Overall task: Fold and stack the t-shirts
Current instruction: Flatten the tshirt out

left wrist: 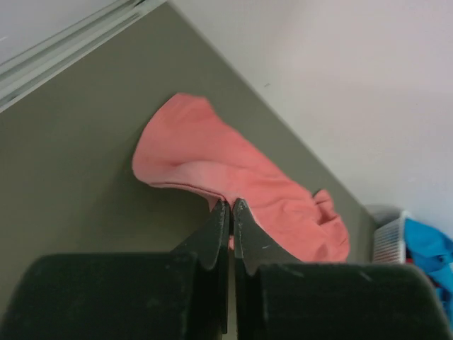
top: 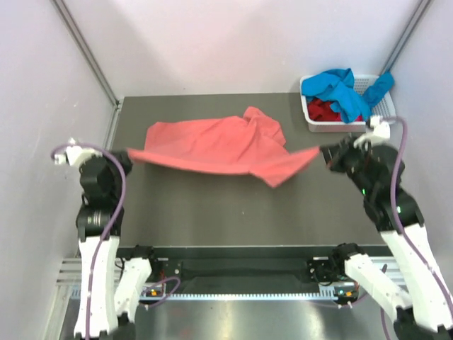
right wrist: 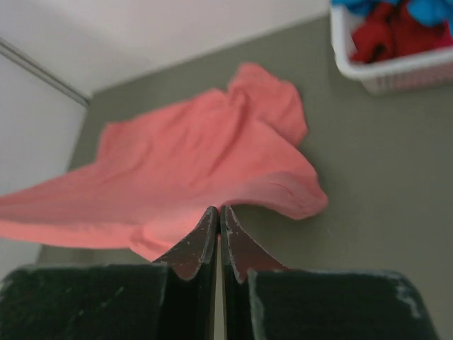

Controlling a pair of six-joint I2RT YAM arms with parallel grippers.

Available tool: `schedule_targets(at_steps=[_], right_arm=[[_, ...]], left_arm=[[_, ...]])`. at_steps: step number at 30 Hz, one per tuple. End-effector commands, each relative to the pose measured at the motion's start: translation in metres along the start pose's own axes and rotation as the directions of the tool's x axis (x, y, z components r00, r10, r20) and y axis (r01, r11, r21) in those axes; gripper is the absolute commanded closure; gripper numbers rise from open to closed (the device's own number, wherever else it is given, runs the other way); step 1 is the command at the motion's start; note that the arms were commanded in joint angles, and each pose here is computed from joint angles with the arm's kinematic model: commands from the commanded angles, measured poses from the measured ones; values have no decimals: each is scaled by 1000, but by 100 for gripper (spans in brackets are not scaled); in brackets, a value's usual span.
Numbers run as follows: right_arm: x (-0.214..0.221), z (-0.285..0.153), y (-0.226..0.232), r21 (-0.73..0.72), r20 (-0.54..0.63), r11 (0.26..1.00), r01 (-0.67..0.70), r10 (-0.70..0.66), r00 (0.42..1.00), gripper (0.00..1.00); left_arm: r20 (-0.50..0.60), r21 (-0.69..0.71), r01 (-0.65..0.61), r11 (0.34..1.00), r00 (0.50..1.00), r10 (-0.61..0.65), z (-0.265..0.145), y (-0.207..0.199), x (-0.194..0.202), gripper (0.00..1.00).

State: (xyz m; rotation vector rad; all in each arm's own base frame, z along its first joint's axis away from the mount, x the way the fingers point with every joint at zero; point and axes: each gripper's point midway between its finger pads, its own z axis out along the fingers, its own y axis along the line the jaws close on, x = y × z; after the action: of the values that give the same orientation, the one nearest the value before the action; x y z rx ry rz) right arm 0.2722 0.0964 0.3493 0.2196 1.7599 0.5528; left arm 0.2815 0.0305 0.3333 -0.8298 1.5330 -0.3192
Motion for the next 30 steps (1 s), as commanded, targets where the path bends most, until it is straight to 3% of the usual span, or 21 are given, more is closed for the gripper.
schedule_targets(at_steps=[1, 7, 10, 14, 18, 19, 22, 25, 28, 29, 30], right_arm=[[45, -41, -33, 69, -95, 995, 74, -67, 993, 100], [119, -87, -43, 28, -298, 999, -17, 24, 954, 100], [153, -96, -44, 37, -419, 996, -86, 94, 903, 100], [177, -97, -46, 61, -532, 993, -103, 120, 838, 100], [188, -80, -33, 16, -594, 988, -153, 133, 794, 100], [203, -76, -31, 19, -658, 984, -177, 146, 739, 100], [222, -66, -35, 56, -743, 984, -167, 152, 652, 100], [234, -56, -43, 94, -779, 985, -143, 163, 605, 100], [243, -45, -47, 99, -821, 989, -111, 144, 553, 89], [242, -41, -45, 85, -823, 991, -104, 128, 553, 74], [231, -29, -40, 62, -808, 994, -90, 103, 580, 65]], left_arm=[[2, -231, -62, 971, 998, 64, -41, 66, 14, 100], [107, -430, 51, 901, 994, -5, -111, 134, 20, 100], [184, -461, 153, 874, 980, -74, -131, 149, 18, 100], [177, -461, 194, 866, 976, -125, -133, 152, 27, 100], [77, -506, 137, 852, 991, -113, -115, 148, 42, 100], [54, -514, 122, 849, 992, -110, -110, 148, 46, 100], [-40, -524, 84, 847, 992, -123, -95, 142, 64, 100], [-155, -563, 6, 827, 981, -112, -83, 144, 85, 100], [-250, -618, -99, 780, 965, -75, -69, 148, 95, 57], [-303, -629, -157, 762, 951, -55, -58, 149, 101, 43], [-346, -588, -185, 787, 937, -39, -49, 136, 101, 18]])
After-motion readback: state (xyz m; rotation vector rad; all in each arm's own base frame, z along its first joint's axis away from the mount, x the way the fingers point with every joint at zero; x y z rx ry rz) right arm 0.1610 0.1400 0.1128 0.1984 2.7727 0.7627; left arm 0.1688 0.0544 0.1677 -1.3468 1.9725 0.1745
